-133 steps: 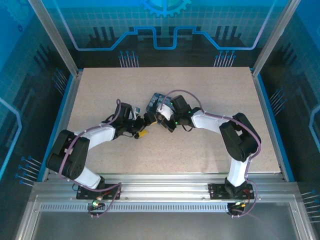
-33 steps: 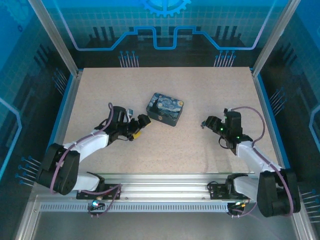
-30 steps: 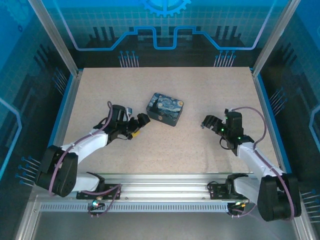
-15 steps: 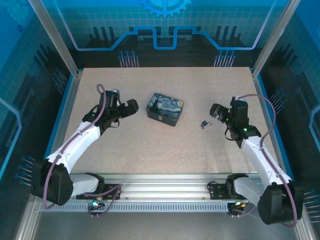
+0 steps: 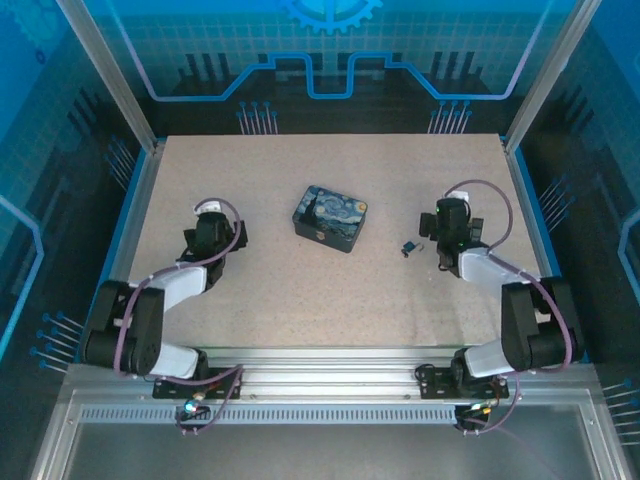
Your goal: Unlock the padlock with the key
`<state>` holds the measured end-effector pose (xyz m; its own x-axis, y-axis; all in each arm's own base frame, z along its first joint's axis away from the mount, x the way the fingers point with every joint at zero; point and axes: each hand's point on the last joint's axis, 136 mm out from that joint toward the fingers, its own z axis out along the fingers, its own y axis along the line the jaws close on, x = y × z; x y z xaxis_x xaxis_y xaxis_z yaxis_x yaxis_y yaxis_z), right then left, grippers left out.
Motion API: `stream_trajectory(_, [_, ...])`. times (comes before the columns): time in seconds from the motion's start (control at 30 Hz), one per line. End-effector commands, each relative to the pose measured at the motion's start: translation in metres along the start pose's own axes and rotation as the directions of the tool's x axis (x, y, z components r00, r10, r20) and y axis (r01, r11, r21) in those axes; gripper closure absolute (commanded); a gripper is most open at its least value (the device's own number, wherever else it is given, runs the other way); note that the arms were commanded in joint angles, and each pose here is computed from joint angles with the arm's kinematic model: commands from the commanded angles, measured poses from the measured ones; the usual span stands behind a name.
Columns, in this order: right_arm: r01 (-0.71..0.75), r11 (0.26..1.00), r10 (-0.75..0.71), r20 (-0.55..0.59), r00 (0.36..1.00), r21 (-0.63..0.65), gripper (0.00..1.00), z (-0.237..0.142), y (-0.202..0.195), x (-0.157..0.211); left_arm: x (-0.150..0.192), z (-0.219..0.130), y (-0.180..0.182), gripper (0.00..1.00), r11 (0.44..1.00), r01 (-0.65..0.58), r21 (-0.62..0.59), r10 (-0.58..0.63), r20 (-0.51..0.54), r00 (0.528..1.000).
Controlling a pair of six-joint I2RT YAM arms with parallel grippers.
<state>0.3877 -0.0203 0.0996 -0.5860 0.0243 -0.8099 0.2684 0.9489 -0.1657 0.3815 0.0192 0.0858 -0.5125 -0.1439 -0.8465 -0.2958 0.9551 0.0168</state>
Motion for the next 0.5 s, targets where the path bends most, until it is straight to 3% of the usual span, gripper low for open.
stream_trajectory(0.0, [0.029,0.999,-0.025,0.166,0.986,-0.024,0.0,0.003,0.009,-0.017,-0.032,0.006,0.006,0.01,1.0,0.008,-0.013,-0.005,0.182,0.983])
stream_trajectory(0.17, [0.071,0.989,-0.041,0.224,0.974,-0.128,0.0,-0.003,0.025,-0.012,-0.026,0.006,-0.003,0.01,0.998,-0.01,0.066,-0.003,0.19,0.982])
stream_trajectory(0.27, [0.089,0.953,-0.01,0.264,0.964,-0.289,0.0,-0.005,0.037,-0.003,-0.014,0.003,-0.007,0.01,0.99,-0.009,0.141,-0.022,0.21,0.977])
stream_trajectory(0.3, [0.082,0.952,0.008,0.294,0.956,-0.295,0.0,-0.003,0.035,-0.003,-0.017,0.003,-0.005,0.01,0.99,-0.013,0.14,-0.026,0.275,0.961])
stream_trajectory(0.37, [0.075,0.954,0.003,0.262,0.965,-0.29,0.0,-0.003,0.034,-0.002,-0.016,0.004,-0.006,0.01,0.991,-0.006,0.136,-0.025,0.221,0.975])
stream_trajectory(0.47, [0.083,0.973,-0.021,0.276,0.961,-0.217,0.0,-0.003,0.032,-0.002,-0.016,0.003,-0.007,0.01,0.991,-0.019,0.133,-0.014,0.243,0.97])
